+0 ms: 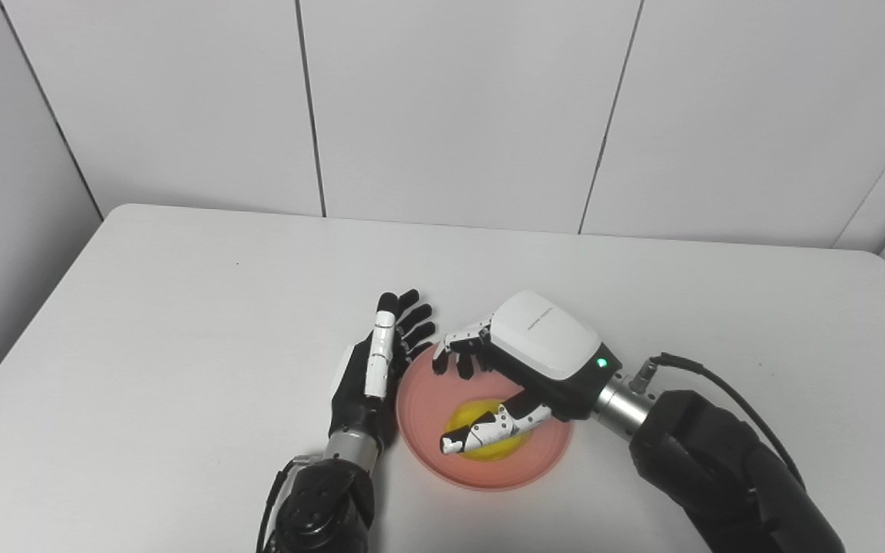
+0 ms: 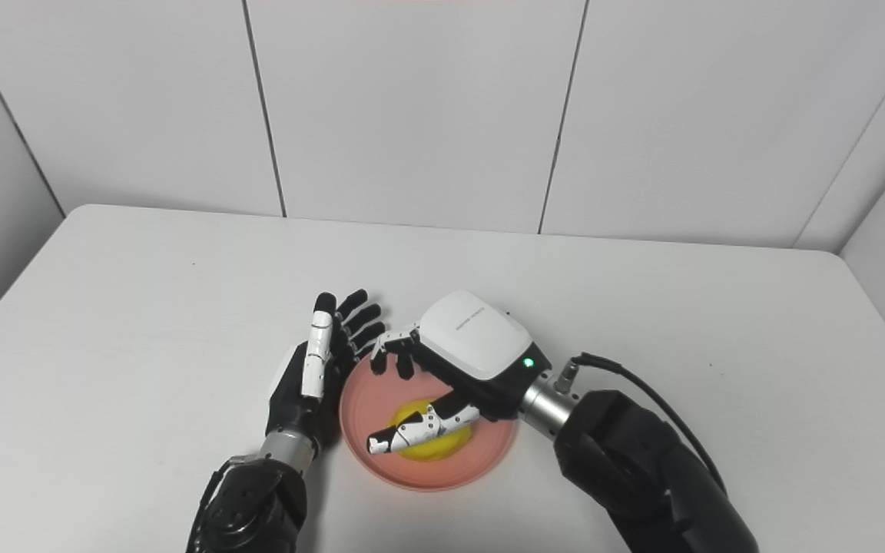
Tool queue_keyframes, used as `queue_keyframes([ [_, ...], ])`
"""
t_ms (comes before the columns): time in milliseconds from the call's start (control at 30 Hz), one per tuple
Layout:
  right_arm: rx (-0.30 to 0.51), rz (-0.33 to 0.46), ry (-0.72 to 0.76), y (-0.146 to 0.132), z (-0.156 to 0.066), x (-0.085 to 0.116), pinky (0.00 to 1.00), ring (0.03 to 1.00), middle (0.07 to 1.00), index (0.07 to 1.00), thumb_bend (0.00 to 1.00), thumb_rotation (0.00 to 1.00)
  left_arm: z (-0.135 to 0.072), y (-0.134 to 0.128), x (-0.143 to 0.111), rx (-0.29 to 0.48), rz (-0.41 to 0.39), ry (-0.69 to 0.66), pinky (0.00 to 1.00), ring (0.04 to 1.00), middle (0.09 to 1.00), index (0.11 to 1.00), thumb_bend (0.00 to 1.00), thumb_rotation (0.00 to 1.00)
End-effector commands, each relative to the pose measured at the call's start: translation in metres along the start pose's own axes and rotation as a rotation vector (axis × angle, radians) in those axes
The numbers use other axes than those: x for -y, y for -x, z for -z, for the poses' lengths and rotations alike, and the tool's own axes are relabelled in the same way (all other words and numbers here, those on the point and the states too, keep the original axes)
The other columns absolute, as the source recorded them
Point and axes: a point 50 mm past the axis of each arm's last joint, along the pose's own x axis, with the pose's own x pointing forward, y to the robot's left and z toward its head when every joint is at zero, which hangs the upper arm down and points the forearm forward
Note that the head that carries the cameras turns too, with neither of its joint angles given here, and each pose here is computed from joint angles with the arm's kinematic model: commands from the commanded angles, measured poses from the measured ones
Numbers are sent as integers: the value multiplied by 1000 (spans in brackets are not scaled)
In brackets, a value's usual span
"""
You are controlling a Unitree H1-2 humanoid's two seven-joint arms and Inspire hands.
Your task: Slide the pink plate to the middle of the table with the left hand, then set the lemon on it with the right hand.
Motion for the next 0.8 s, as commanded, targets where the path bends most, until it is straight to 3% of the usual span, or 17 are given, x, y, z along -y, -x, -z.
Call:
queue_keyframes([
  [0, 14, 129, -25, 2, -1, 21, 493, 562, 616, 659, 983, 1000, 2, -1, -2, 5, -7, -28, 877, 861, 855, 851, 730, 998],
  [167, -75, 307, -224, 16, 14, 15, 595, 672, 716, 732, 944, 1000, 0, -3, -7, 51, -20, -45, 906, 872, 854, 852, 732, 980],
  [200, -97, 337, -267, 18, 17, 12, 657, 735, 774, 779, 944, 1000, 0, -3, -9, 69, -24, -56, 887, 865, 849, 848, 721, 977],
  [367, -215, 569, -705, 28, 32, -11, 809, 847, 871, 884, 877, 1000, -4, -7, -23, 188, -35, -157, 860, 861, 837, 849, 765, 952],
  [500, -313, 747, -1023, 33, 35, -30, 919, 899, 925, 975, 908, 1000, -5, -9, -34, 276, -36, -211, 861, 863, 836, 843, 780, 940],
  [633, -389, 841, -1200, 39, 38, -48, 979, 943, 950, 998, 926, 1000, 0, -8, -40, 364, -52, -224, 837, 855, 841, 836, 734, 922],
  [767, -433, 865, -1306, 48, 39, -64, 1000, 995, 995, 1000, 864, 1000, 3, -8, -44, 416, -81, -245, 830, 869, 866, 854, 628, 944],
])
